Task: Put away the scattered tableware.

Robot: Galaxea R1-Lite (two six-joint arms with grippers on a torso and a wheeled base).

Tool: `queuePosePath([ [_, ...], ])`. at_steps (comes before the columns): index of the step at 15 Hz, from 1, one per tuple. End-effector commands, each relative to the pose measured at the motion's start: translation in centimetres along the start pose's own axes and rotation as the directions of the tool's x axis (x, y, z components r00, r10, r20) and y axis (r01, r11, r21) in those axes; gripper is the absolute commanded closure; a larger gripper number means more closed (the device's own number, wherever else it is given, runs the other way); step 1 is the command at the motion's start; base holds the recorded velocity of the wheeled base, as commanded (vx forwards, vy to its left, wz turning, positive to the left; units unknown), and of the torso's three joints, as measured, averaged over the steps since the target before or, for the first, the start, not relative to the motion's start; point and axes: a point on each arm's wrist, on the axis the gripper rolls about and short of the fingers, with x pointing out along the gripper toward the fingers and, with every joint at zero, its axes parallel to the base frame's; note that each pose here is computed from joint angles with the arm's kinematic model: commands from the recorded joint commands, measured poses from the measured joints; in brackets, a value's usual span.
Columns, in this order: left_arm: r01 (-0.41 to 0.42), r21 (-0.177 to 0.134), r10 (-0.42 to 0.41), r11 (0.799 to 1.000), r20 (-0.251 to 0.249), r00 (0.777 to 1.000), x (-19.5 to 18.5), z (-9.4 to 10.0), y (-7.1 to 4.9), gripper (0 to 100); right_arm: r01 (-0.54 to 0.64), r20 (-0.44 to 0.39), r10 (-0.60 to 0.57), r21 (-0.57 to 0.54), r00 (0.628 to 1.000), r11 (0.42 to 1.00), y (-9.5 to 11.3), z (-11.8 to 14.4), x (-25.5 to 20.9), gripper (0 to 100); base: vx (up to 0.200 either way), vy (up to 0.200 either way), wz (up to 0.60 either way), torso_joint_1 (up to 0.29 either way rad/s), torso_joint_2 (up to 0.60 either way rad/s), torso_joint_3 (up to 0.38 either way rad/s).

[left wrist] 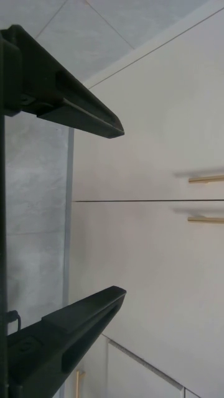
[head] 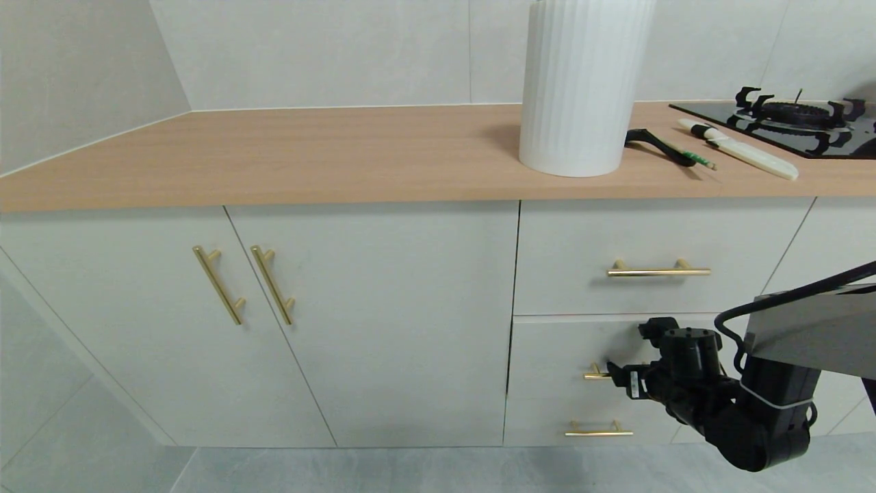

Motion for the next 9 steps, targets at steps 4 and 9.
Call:
queuePosePath([
  [4,-0.001,0.000,0.001,1.000,0.001,1.000,0.0,0.0,0.0,0,0.002,-0.030,-0.002,-0.008,1.000,1.000,-0.3,0.5,-1.4,0,0.000,0.000,0.00,0.000,0.00,0.000],
  [9,-0.001,0.000,0.001,1.000,0.001,1.000,0.0,0.0,0.0,0,-0.075,-0.138,0.063,-0.083,0.988,0.994,-2.0,5.4,-11.0,0,0.000,0.000,0.00,0.000,0.00,0.000],
])
